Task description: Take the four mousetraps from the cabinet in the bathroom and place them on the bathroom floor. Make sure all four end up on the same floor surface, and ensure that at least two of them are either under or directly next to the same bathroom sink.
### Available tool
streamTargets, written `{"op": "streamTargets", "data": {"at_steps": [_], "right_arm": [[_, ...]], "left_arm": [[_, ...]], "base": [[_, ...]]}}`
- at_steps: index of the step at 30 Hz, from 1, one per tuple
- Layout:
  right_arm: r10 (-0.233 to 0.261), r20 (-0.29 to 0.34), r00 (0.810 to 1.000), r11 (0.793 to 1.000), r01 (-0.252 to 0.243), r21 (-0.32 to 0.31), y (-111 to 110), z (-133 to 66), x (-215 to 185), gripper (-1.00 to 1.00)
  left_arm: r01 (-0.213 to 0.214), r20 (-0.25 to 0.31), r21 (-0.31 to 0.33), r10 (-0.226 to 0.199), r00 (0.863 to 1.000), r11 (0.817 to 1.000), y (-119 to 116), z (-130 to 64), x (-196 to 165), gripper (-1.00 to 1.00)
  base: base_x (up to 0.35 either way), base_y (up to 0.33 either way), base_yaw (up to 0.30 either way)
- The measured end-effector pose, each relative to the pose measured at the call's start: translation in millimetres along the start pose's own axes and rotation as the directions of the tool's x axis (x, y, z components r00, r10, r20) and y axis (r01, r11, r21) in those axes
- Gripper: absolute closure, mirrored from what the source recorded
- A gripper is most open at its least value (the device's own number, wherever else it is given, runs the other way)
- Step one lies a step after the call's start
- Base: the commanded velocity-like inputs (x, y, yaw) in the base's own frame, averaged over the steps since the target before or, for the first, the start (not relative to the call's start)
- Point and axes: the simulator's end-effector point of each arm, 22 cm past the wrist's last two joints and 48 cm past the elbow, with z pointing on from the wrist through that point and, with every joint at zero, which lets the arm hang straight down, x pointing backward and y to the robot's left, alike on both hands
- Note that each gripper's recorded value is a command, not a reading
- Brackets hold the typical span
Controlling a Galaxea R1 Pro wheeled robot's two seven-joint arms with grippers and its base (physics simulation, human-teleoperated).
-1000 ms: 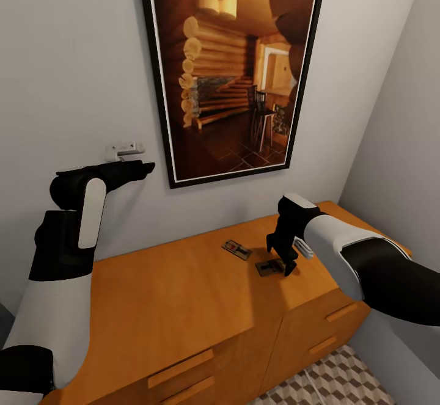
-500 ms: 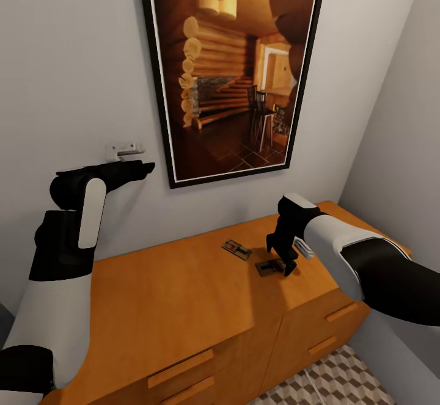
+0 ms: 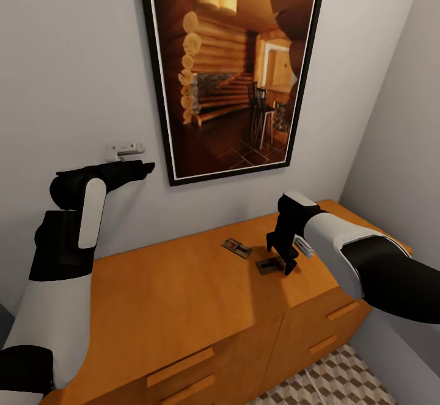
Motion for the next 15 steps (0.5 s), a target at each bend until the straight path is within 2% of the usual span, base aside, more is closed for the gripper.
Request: {"op": "streamTargets", "data": {"at_steps": [15], "right_arm": [[0.0, 0.0, 1.0, 1.0, 0.0, 0.0, -0.1, 0.0, 0.1, -1.0]], "left_arm": [[0.001, 0.0, 0.001, -0.001, 1.0, 1.0, -0.2, 0.1, 0.2, -1.0]], "base": [[0.0, 0.0, 0.0]]}}
